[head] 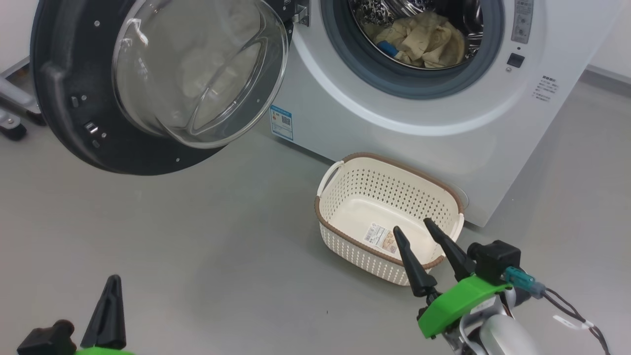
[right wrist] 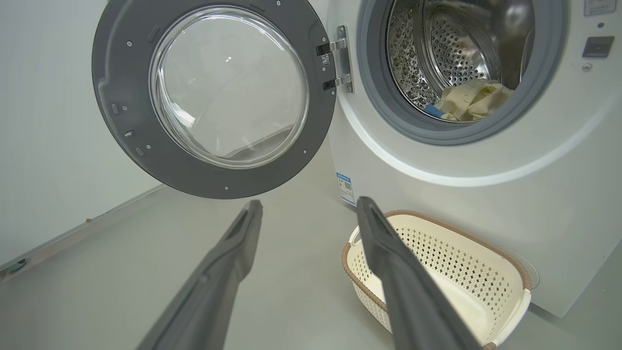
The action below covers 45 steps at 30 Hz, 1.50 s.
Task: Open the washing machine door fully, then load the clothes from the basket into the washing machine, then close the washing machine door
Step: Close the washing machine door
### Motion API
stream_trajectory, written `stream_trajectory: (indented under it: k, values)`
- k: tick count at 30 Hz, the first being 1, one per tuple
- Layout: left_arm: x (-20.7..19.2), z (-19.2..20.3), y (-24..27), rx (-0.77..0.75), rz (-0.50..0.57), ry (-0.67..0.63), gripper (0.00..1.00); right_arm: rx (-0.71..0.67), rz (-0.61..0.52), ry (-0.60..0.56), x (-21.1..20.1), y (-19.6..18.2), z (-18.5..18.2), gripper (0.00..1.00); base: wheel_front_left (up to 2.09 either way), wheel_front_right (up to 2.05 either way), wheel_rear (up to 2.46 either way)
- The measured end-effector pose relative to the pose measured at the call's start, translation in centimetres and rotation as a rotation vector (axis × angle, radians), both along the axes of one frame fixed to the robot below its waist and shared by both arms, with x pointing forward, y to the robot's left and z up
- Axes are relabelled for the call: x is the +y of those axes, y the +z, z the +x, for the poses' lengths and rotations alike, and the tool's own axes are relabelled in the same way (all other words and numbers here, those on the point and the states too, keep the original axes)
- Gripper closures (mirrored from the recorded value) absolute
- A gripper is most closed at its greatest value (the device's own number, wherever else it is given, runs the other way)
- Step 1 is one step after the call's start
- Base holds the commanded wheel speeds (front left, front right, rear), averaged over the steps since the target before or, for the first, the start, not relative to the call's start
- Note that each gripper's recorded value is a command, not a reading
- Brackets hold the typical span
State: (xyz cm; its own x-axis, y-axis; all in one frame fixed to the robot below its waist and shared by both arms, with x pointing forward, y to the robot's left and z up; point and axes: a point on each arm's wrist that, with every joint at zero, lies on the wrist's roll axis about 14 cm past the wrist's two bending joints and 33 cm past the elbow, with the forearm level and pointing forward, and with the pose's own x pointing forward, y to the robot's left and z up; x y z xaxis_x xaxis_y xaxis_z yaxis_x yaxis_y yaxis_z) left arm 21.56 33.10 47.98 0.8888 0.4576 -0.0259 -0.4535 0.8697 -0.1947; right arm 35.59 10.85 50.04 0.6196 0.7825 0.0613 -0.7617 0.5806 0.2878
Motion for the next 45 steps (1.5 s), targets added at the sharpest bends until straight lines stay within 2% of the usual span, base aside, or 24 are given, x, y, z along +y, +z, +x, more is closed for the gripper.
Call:
stream_trajectory:
  k: [8,13,17,23,31,34,40,45]
  values:
    - [3.1,-0.2,1.7,-0.016,0.048,0.084,1.0,0.023,-0.016,0.002,-0.1,-1.4,0.5,0.0,0.0,0.0,0.0]
    - [5.7,0.5,3.6,-0.041,0.091,0.138,1.0,0.023,-0.035,-0.012,-0.9,-2.4,2.0,0.0,0.0,0.0,0.0]
    - [9.4,1.4,7.4,-0.137,0.129,0.215,1.0,0.024,-0.057,-0.031,-2.1,-3.6,3.7,0.0,0.0,0.0,0.0]
    - [14.4,4.5,12.2,-0.224,0.213,0.249,1.0,0.037,-0.077,-0.087,-4.4,-5.2,6.2,0.0,0.0,0.0,0.0]
    - [19.7,10.3,17.3,-0.331,0.175,0.269,1.0,0.052,-0.091,-0.165,-7.2,-6.6,8.3,0.0,0.0,0.0,0.0]
    - [21.5,12.0,17.2,-0.305,0.117,0.286,1.0,0.049,-0.088,-0.193,-8.0,-6.5,8.9,0.0,0.0,0.0,0.0]
    - [24.0,15.4,14.2,-0.322,-0.211,0.359,1.0,0.064,-0.097,-0.243,-9.8,-7.0,9.3,0.0,0.0,0.0,0.0]
    - [25.2,16.6,11.1,-0.304,-0.421,0.419,1.0,0.058,-0.103,-0.288,-11.3,-6.9,9.9,0.0,0.0,0.0,0.0]
